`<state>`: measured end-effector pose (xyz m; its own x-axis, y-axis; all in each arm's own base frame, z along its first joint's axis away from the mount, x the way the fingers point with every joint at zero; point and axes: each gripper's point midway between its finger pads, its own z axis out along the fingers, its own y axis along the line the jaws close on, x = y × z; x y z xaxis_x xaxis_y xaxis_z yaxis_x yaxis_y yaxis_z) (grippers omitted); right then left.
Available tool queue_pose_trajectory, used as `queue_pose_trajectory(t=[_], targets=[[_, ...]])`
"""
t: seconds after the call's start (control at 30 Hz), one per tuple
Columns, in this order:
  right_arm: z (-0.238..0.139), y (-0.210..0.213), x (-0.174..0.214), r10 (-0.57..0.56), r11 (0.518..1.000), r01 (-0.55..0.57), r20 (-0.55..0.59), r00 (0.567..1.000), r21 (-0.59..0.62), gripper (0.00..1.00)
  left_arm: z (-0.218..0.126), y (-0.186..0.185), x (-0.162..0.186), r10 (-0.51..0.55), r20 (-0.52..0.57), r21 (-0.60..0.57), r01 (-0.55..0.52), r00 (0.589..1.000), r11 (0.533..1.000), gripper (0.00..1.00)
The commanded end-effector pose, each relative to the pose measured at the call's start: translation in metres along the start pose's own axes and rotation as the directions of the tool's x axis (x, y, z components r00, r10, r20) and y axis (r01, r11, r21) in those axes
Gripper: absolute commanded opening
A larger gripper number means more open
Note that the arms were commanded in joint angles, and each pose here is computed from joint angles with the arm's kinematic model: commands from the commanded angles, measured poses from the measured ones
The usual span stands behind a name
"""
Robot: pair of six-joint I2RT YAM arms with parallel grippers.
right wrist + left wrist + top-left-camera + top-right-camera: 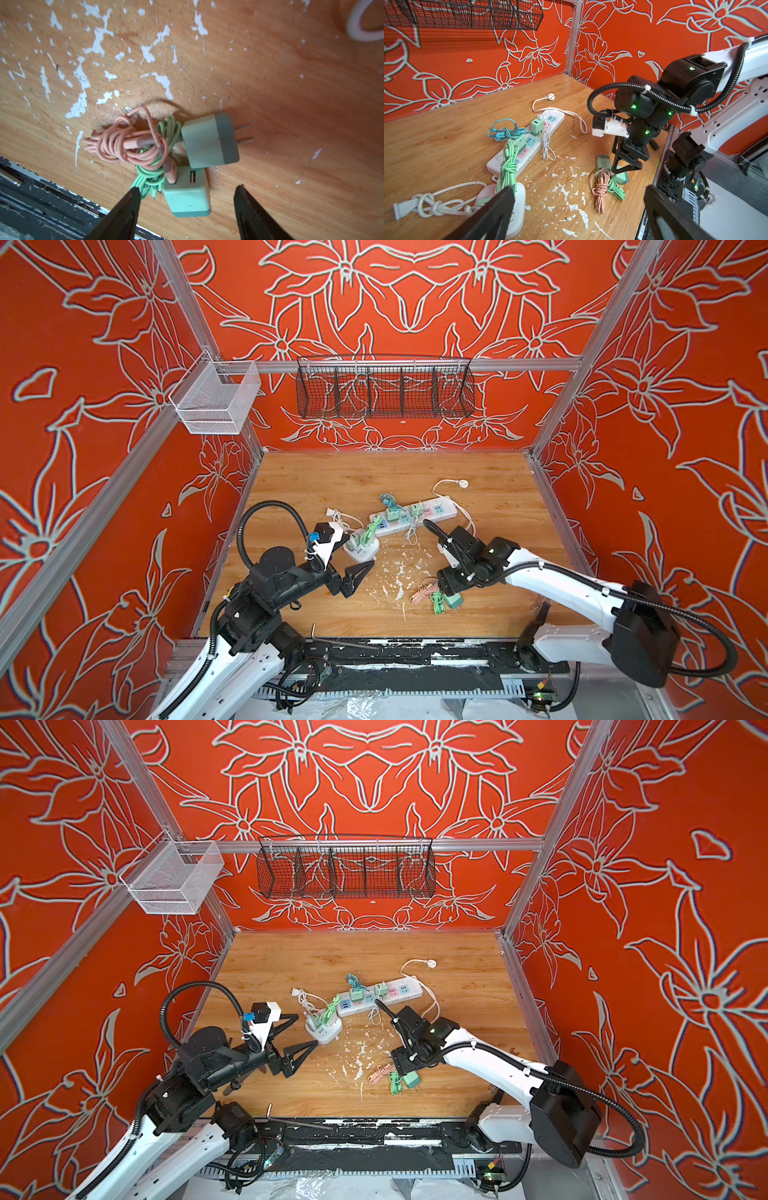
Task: Insert the plug
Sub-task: 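Open the right gripper and move it toward the loose mint chargers, then grasp the mint charger with pink cable with the right gripper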
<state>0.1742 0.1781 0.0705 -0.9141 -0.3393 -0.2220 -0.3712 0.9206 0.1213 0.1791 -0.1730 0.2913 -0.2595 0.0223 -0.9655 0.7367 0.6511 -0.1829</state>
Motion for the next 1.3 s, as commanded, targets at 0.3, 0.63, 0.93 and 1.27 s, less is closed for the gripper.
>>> queue_pose_trajectory(t=[0.3, 0.63, 0.93, 1.27], targets=[[0.021, 0.007, 0.033, -0.008, 1.000, 0.011, -0.118, 0.993, 0.024, 0.68, -0.003, -0.004, -0.013, 0.021, 0.043, 0.019, -0.022, 0.999, 1.000, 0.97], [0.024, -0.003, 0.034, -0.007, 0.994, 0.020, -0.119, 0.993, 0.111, 0.52, -0.004, -0.005, -0.014, 0.021, 0.047, 0.019, -0.022, 0.999, 1.000, 0.97], [0.028, 0.000, 0.044, -0.026, 0.989, 0.047, -0.152, 0.988, 0.139, 0.57, -0.003, -0.005, -0.013, 0.019, 0.045, 0.021, -0.020, 0.999, 1.000, 0.97], [0.010, 0.010, 0.035, -0.062, 0.992, 0.073, -0.106, 0.992, 0.099, 0.36, -0.003, -0.006, -0.014, 0.017, 0.046, 0.028, -0.018, 0.999, 0.999, 0.97]])
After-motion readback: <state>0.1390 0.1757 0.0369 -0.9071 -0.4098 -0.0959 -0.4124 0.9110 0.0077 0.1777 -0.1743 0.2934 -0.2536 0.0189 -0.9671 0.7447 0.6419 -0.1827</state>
